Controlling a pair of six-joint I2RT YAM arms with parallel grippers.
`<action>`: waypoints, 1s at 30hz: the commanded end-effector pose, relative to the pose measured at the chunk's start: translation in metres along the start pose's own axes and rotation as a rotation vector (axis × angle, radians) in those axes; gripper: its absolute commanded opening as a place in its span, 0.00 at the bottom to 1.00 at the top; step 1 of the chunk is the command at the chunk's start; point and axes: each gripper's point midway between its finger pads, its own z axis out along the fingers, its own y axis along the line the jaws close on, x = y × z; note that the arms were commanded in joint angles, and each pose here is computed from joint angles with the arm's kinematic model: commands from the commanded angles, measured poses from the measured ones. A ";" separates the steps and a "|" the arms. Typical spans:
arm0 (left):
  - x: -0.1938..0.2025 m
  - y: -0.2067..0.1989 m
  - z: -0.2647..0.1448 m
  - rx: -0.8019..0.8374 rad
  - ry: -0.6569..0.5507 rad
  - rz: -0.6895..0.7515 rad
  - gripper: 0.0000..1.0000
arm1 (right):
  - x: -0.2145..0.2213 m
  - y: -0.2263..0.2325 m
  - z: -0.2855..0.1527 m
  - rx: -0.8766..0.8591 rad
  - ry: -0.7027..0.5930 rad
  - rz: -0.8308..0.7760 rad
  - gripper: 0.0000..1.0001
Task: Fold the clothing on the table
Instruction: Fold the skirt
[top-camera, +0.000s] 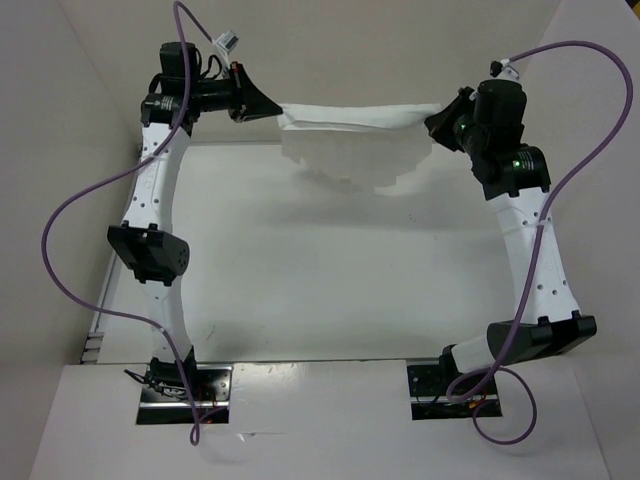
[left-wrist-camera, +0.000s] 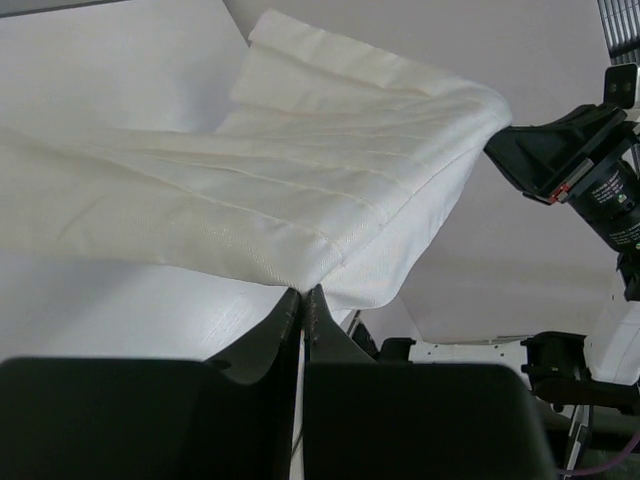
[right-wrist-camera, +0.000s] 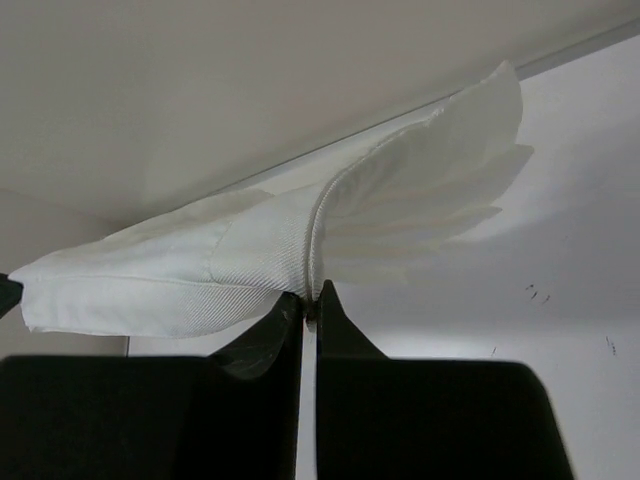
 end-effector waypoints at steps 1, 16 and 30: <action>-0.018 0.031 -0.030 -0.113 -0.073 0.009 0.00 | -0.032 -0.031 -0.009 0.122 -0.142 -0.032 0.00; 0.031 -0.091 -0.081 0.083 -0.081 0.228 0.00 | 0.017 0.024 -0.125 -0.307 -0.016 -0.142 0.00; 0.089 -0.078 -0.101 -0.013 -0.089 0.179 0.00 | 0.069 0.012 -0.142 -0.362 0.091 -0.129 0.00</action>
